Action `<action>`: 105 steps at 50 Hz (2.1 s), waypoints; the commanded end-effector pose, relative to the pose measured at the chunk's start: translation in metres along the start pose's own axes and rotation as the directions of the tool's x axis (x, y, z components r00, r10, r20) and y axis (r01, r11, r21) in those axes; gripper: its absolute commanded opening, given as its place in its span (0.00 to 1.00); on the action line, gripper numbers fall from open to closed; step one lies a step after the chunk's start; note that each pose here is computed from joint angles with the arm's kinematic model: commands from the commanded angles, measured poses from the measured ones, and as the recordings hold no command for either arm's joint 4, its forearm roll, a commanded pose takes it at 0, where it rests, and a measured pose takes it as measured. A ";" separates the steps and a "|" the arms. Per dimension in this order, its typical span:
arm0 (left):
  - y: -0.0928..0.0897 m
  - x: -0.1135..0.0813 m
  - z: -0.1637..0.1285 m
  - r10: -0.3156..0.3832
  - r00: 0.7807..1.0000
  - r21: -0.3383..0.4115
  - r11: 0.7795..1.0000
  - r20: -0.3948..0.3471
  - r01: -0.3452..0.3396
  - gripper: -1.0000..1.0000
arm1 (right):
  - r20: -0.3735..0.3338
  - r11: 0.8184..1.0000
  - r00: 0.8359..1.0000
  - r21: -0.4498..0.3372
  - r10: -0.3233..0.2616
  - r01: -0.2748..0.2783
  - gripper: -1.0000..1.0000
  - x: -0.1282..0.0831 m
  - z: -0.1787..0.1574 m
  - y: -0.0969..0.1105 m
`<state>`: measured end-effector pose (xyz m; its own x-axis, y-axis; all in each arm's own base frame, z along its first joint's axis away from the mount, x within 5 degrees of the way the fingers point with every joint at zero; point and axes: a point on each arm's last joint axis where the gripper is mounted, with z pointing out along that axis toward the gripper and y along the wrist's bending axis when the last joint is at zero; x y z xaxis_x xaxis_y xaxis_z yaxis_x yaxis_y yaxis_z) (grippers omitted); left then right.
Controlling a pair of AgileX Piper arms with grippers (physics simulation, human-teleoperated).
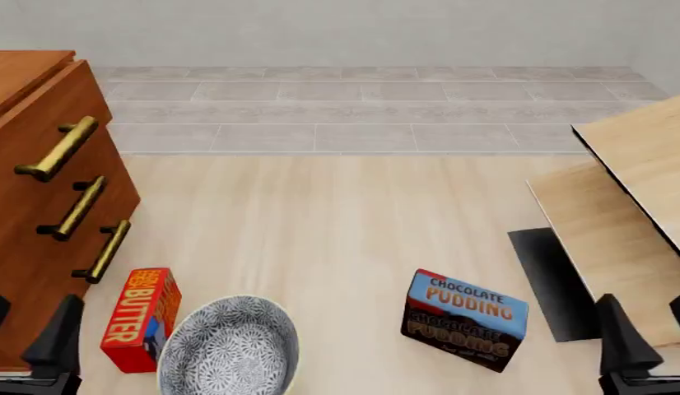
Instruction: Close the top drawer of the cabinet and put the bowl on top of it.
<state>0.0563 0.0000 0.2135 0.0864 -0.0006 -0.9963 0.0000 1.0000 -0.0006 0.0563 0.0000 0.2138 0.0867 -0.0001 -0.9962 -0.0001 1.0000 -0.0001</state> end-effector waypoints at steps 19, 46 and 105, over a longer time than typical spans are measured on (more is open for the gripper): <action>0.000 0.000 0.001 -0.002 1.000 0.005 1.000 -0.002 0.002 1.00 | -0.001 1.000 1.000 0.000 0.000 0.000 1.00 0.000 0.002 0.000; -0.001 -0.062 0.031 -0.004 1.000 0.016 1.000 -0.029 0.004 1.00 | -0.001 1.000 1.000 0.000 0.000 0.000 1.00 0.000 0.002 0.000; 0.017 -0.065 0.079 -0.053 0.997 -0.130 0.990 -0.056 0.045 1.00 | -0.001 1.000 1.000 0.000 0.000 0.000 1.00 0.000 0.002 0.000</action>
<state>0.1271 0.0128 0.2883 0.0331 -0.0266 -0.9991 -0.0993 0.9946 -0.0297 0.0594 0.0000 0.2144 0.0846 0.0001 -0.9964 0.0001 1.0000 0.0001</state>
